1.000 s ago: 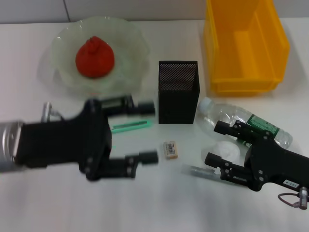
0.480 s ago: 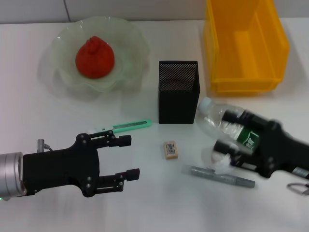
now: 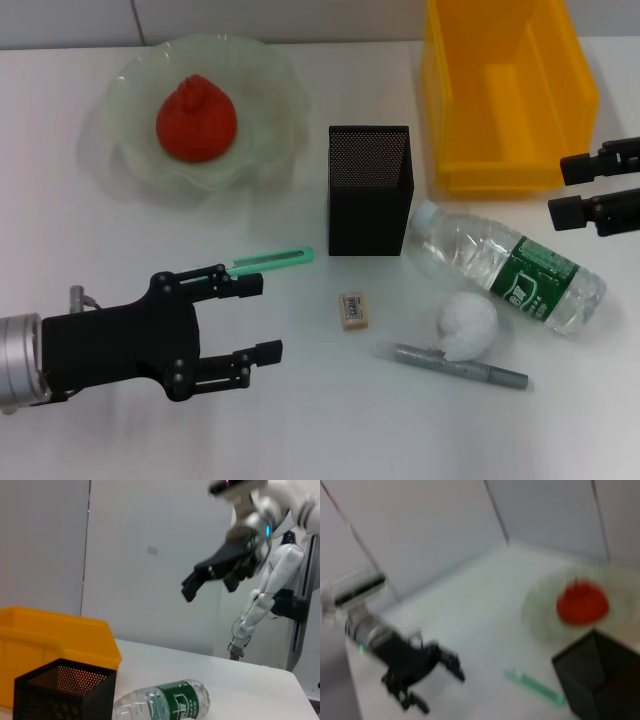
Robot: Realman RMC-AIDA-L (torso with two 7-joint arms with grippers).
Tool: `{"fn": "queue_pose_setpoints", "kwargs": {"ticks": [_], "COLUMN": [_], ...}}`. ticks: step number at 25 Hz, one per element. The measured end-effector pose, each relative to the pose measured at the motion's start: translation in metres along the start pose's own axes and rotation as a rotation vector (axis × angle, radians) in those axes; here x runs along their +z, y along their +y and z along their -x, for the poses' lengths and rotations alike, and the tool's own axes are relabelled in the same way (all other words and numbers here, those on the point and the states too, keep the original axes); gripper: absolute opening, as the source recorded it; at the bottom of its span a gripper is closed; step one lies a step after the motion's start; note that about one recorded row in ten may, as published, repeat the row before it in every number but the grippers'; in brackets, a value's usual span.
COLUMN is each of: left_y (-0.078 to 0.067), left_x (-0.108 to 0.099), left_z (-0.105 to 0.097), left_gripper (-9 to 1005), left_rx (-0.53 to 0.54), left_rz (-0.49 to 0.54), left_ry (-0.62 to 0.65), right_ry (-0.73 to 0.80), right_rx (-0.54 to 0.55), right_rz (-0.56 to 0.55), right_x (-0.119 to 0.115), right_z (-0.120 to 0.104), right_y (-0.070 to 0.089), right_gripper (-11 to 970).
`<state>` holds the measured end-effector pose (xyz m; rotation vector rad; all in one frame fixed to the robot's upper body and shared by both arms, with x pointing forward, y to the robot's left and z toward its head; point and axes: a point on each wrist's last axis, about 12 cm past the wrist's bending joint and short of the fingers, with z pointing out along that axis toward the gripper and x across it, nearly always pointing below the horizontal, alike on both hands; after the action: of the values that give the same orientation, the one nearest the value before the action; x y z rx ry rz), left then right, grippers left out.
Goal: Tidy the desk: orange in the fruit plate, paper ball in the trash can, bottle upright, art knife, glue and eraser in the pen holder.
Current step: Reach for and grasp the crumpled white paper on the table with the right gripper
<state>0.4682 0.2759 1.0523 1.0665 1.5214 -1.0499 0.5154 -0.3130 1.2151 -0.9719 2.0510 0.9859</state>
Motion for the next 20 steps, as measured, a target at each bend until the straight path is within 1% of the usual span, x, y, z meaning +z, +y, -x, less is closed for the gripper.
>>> {"fn": "queue_pose_setpoints", "kwargs": {"ticks": [1, 2, 3, 5, 6, 7, 10, 11, 12, 15, 16, 17, 20], "left_y": [0.000, 0.000, -0.001, -0.001, -0.001, -0.001, -0.001, -0.001, -0.001, -0.001, -0.001, -0.001, 0.000], "left_x": [0.000, 0.000, 0.001, 0.001, 0.001, 0.001, 0.001, 0.001, 0.001, 0.002, 0.003, 0.003, 0.005], "left_z": [0.000, -0.001, -0.001, -0.001, -0.002, -0.002, -0.002, -0.002, -0.002, -0.003, -0.003, -0.003, -0.004], "left_gripper": [720, 720, 721, 721, 721, 721, 721, 721, 721, 721, 721, 721, 721], "left_rx": [-0.002, -0.003, -0.004, -0.005, -0.007, -0.007, -0.008, -0.008, -0.008, -0.009, -0.008, -0.008, -0.008], "left_rz": [-0.001, -0.001, -0.001, 0.001, 0.003, 0.003, 0.004, 0.005, 0.005, 0.008, 0.010, 0.011, 0.013], "left_ry": [0.002, 0.002, 0.001, 0.000, 0.000, 0.000, 0.003, 0.003, 0.003, 0.003, 0.004, 0.006, 0.009], "right_ry": [0.122, 0.122, 0.181, 0.309, 0.451, 0.451, 0.603, 0.670, 0.670, 0.723, 0.749, 0.749, 0.789], "right_rx": [0.004, 0.004, 0.019, 0.096, 0.156, 0.156, 0.201, 0.234, 0.234, 0.265, 0.264, 0.264, 0.231], "right_rz": [-0.006, -0.006, -0.004, -0.032, -0.061, -0.061, -0.052, -0.059, -0.059, -0.086, -0.095, -0.095, -0.116], "right_x": [0.000, 0.000, 0.004, 0.016, 0.033, 0.033, 0.062, 0.082, 0.082, 0.108, 0.122, 0.122, 0.141], "right_z": [0.030, 0.030, 0.043, 0.058, 0.070, 0.070, 0.077, 0.078, 0.078, 0.072, 0.068, 0.068, 0.064], "right_y": [0.002, 0.002, 0.003, -0.002, -0.006, -0.006, -0.007, -0.011, -0.011, -0.018, -0.020, -0.020, -0.020], "right_gripper": [751, 751, 751, 752, 752, 752, 752, 752, 752, 751, 751, 751, 751]}}
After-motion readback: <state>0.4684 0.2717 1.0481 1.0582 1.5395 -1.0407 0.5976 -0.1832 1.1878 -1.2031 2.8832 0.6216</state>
